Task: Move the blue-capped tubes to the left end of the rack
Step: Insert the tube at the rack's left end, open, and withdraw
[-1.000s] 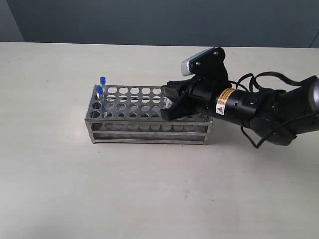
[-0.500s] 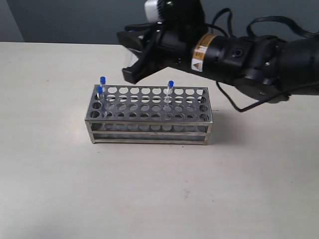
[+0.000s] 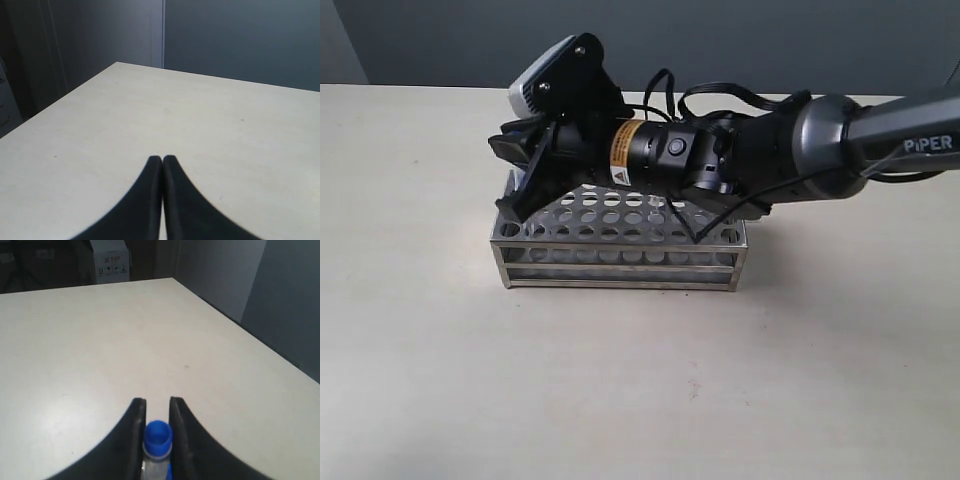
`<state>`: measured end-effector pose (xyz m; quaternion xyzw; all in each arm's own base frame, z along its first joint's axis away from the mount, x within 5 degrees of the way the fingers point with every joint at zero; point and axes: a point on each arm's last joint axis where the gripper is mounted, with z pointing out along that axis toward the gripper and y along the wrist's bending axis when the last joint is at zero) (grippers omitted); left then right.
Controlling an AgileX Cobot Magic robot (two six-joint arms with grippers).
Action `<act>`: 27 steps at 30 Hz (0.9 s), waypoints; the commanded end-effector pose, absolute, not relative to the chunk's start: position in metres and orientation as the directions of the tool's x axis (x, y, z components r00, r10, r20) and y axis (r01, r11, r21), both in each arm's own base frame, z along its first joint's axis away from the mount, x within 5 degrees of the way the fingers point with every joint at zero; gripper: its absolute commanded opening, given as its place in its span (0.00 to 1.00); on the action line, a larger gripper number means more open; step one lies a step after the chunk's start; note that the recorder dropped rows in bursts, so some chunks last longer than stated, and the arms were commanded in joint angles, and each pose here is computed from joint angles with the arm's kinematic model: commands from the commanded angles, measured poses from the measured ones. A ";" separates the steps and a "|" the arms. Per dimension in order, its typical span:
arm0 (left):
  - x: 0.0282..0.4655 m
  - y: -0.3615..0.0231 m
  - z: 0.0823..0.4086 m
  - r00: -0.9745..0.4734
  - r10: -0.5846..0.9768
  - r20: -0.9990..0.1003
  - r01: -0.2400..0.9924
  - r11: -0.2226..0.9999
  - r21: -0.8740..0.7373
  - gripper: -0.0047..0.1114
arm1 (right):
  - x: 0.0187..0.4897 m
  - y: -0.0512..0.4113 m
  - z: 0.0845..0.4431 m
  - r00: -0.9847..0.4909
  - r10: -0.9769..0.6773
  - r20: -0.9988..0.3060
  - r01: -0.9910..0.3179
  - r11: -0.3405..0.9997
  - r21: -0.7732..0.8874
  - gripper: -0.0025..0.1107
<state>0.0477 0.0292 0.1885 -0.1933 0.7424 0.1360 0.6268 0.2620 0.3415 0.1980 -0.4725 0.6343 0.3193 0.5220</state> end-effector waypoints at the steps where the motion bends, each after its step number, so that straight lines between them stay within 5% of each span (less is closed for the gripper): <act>1: 0.047 0.029 0.190 -0.133 -0.115 -0.984 -0.459 0.887 -0.042 0.05 | 0.262 0.344 0.193 -0.033 -0.268 -0.963 -0.939 0.339 -0.062 0.02; 17: 0.047 0.029 0.190 -0.133 -0.115 -0.984 -0.459 0.887 -0.042 0.05 | 0.256 0.357 0.169 -0.058 -0.266 -0.962 -0.956 0.293 -0.024 0.03; 23: 0.047 0.029 0.190 -0.133 -0.115 -0.984 -0.459 0.887 -0.042 0.05 | 0.270 0.372 0.163 -0.057 -0.298 -0.953 -0.955 0.294 -0.035 0.29; 27: 0.047 0.029 0.190 -0.133 -0.115 -0.984 -0.459 0.887 -0.042 0.05 | 0.270 0.370 0.172 -0.085 -0.305 -0.949 -0.948 0.318 -0.017 0.31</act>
